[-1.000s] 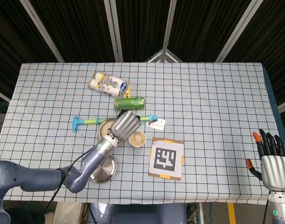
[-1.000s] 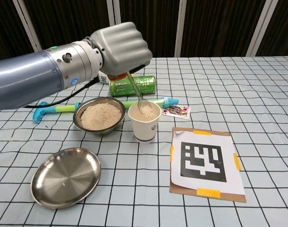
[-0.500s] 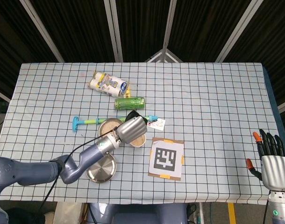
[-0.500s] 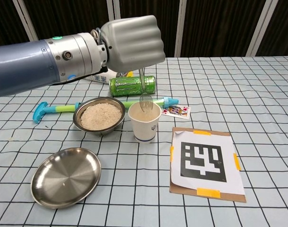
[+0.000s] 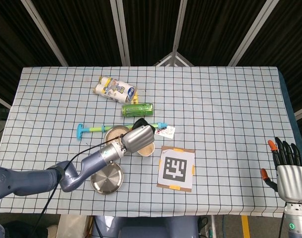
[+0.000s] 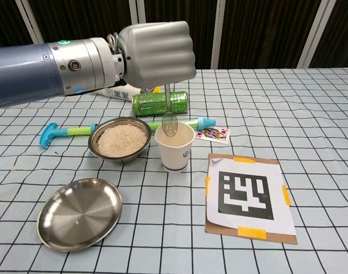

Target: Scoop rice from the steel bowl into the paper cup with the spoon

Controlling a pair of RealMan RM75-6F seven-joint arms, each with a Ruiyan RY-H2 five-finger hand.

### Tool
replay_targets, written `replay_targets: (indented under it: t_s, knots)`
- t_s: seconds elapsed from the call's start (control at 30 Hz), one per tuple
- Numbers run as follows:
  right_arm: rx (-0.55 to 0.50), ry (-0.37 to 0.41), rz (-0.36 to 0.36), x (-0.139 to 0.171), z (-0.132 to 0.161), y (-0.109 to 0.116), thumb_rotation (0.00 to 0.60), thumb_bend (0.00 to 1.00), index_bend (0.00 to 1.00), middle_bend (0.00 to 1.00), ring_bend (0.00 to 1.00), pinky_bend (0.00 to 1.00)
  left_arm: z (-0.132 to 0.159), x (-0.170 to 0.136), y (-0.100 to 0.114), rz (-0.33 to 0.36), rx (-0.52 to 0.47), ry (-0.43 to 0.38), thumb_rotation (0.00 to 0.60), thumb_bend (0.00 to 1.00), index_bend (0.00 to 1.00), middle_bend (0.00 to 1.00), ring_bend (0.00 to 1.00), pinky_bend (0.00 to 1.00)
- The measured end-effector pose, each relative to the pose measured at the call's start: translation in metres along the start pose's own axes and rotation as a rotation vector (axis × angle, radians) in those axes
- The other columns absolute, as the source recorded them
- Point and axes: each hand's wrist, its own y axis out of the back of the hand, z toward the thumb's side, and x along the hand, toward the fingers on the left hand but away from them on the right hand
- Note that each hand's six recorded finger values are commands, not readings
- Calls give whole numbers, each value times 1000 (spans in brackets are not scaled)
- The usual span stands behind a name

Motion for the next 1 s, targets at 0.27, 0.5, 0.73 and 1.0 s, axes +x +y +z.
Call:
replay_targets:
  t_s: [0.27, 0.5, 0.73, 1.0]
  knots:
    - [1, 1, -1, 0, 0, 0, 600, 383, 0, 0, 0, 0, 0, 0, -1, -10, -16, 10, 600, 480, 578, 988, 994, 1000]
    - [1, 0, 1, 0, 0, 0, 600, 383, 0, 0, 0, 0, -5, -3, -4, -35, -88, 65, 600, 480, 578, 988, 994, 1000]
    - [2, 0, 0, 0, 0, 0, 600, 383, 0, 0, 0, 0, -5, -9, -8, -62, -139, 86, 600, 480, 579, 988, 994, 1000]
    - [4, -2, 1, 0, 0, 0, 600, 383, 0, 0, 0, 0, -12, -33, -22, -186, -446, 236, 600, 478, 578, 988, 994, 1000]
